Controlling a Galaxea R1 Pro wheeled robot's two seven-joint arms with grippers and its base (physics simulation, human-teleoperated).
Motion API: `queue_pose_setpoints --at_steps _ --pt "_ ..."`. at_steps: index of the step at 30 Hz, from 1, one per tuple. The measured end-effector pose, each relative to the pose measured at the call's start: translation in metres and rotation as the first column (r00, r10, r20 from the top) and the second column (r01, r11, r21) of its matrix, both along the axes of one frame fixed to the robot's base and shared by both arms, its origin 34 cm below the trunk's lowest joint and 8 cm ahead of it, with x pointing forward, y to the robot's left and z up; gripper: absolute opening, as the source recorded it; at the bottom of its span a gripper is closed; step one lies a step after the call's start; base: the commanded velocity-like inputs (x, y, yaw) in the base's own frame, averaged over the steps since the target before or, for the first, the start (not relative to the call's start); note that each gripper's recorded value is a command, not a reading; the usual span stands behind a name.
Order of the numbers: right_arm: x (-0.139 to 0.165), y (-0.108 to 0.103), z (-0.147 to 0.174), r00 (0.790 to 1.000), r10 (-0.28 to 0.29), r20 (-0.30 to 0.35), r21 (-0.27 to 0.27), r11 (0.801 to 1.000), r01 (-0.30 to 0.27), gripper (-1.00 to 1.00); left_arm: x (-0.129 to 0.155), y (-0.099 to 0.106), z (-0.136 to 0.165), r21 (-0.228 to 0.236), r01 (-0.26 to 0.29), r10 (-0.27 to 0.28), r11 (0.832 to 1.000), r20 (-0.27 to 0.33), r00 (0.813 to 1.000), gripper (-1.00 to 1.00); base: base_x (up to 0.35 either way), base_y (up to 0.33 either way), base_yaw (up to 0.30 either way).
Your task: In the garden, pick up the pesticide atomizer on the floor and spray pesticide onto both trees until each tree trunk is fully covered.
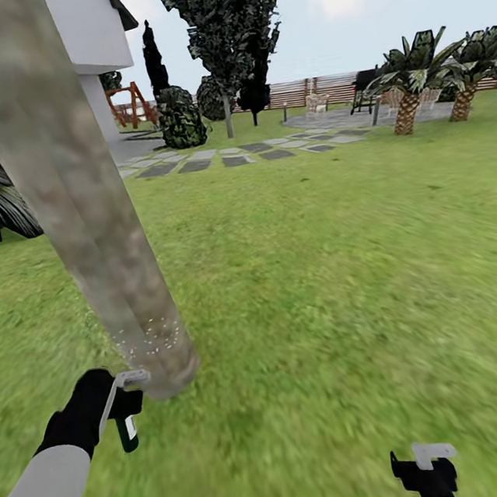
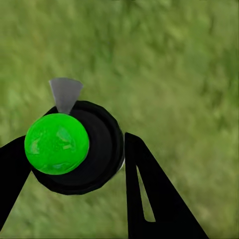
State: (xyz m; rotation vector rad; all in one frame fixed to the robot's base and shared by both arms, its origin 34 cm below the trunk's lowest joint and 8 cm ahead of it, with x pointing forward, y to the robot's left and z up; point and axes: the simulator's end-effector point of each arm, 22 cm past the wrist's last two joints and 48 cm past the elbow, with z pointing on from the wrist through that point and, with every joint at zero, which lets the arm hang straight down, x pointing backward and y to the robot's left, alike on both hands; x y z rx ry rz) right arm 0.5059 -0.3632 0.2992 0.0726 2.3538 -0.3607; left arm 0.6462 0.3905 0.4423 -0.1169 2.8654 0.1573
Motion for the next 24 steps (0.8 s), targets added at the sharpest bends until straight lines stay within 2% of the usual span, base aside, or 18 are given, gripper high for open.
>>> queue_pose_setpoints --at_steps 7,16,24 --pt "-0.0001 -0.0011 0.0002 1.000 -0.002 0.000 -0.002 1.000 0.002 1.00 0.0015 -0.0025 -0.0019 -0.003 0.005 -0.005 1.000 0.013 1.000 -1.00 0.189 -0.197 0.008" --pt "-0.0001 -0.0008 -0.0002 1.000 0.000 0.000 -0.001 1.000 0.000 1.00 0.0033 -0.0038 -0.0006 -0.006 0.006 -0.006 1.000 0.018 1.000 -1.00 -0.075 -0.264 0.004" --pt "-0.0006 -0.0006 -0.0009 1.000 0.000 -0.002 -0.001 1.000 0.000 1.00 0.0032 -0.0047 -0.0016 -0.008 0.007 -0.007 1.000 0.017 1.000 -1.00 -0.037 -0.269 0.214"
